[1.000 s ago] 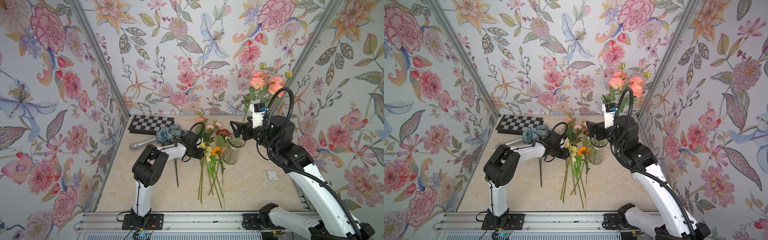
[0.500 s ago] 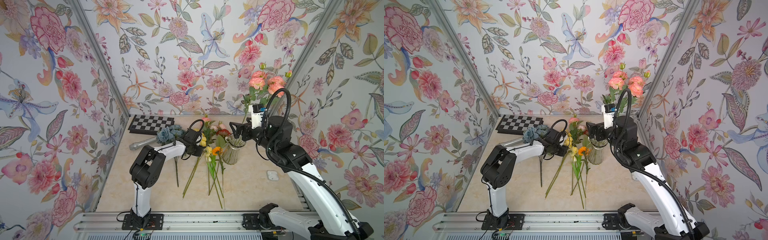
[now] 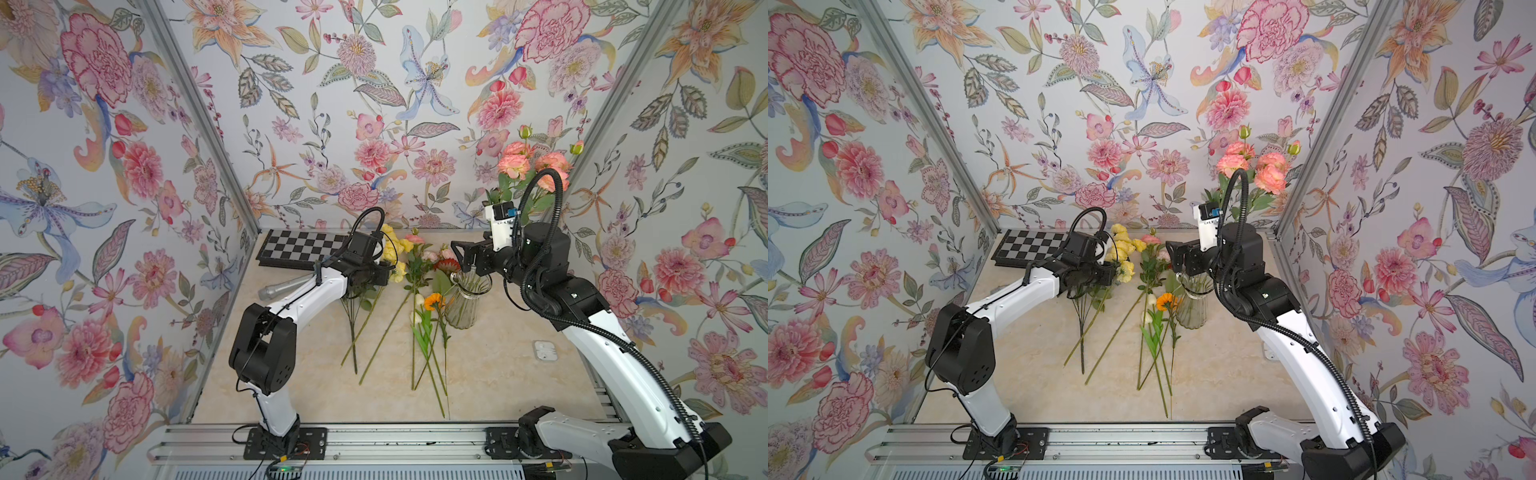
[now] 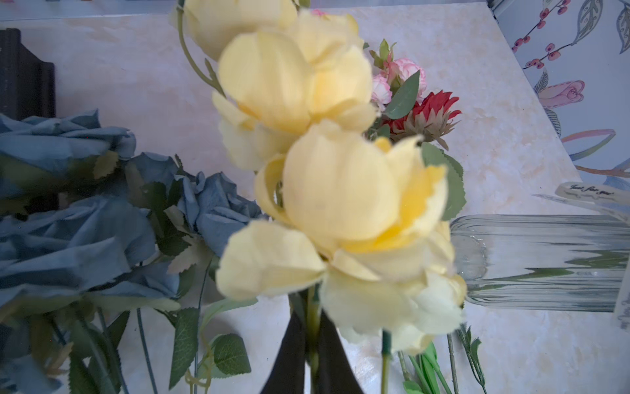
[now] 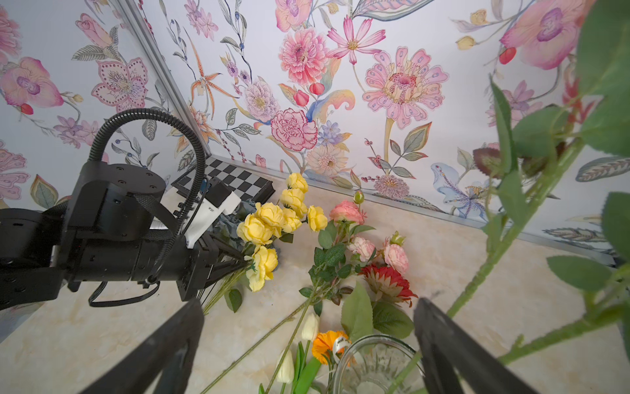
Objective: Place the pink flowers into the vase
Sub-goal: Pick up the flower at the center of the board, then place the flower at the center of the board.
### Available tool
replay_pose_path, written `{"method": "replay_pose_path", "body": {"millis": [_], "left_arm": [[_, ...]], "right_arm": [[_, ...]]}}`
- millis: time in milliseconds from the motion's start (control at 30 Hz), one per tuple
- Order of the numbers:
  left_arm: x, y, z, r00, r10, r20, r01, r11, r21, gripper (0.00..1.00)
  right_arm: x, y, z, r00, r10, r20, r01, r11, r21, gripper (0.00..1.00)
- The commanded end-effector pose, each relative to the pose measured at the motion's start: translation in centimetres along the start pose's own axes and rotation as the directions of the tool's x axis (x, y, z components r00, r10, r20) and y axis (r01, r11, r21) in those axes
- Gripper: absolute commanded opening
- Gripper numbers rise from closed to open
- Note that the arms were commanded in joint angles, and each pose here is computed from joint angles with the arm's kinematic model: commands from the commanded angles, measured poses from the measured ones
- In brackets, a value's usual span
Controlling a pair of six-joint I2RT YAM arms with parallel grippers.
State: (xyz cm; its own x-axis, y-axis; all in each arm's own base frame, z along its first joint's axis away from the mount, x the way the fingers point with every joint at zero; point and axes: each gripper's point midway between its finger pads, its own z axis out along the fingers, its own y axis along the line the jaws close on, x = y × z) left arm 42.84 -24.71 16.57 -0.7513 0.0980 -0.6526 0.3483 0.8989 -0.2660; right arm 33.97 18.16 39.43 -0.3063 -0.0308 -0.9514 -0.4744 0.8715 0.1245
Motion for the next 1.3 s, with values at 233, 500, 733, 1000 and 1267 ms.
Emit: {"method": "replay_pose_path", "body": {"millis": [233,500,733,1000,1267], "left_arm": [[0.7,6.5,-1.2,0.996,-0.066,0.063,0.077,0.976,-0.202,0.11],[4.1,7.8,1.4,0.992,-0.122,0.036,0.127,0.968,-0.219,0.12],[5.9,8.3,2.4,0.989,-0.145,0.013,0.144,0.964,-0.224,0.24],[4.5,7.6,1.2,0.991,-0.129,0.032,0.133,0.969,-0.210,0.60],[-1.3,5.8,-2.3,0.993,-0.057,0.100,0.076,0.978,-0.195,0.80]], "right_arm": [[-1.2,0.9,1.0,0.999,-0.031,0.030,0.032,0.998,-0.054,0.98],[-1.9,1.6,2.2,0.999,-0.045,0.027,0.047,0.995,-0.092,0.98],[-2.2,1.8,2.3,0.998,-0.046,0.030,0.049,0.994,-0.103,0.98],[-2.5,1.9,1.7,0.998,-0.047,0.047,0.051,0.995,-0.090,0.98],[-2.3,1.6,0.5,0.997,-0.041,0.066,0.045,0.997,-0.060,0.98]]}}
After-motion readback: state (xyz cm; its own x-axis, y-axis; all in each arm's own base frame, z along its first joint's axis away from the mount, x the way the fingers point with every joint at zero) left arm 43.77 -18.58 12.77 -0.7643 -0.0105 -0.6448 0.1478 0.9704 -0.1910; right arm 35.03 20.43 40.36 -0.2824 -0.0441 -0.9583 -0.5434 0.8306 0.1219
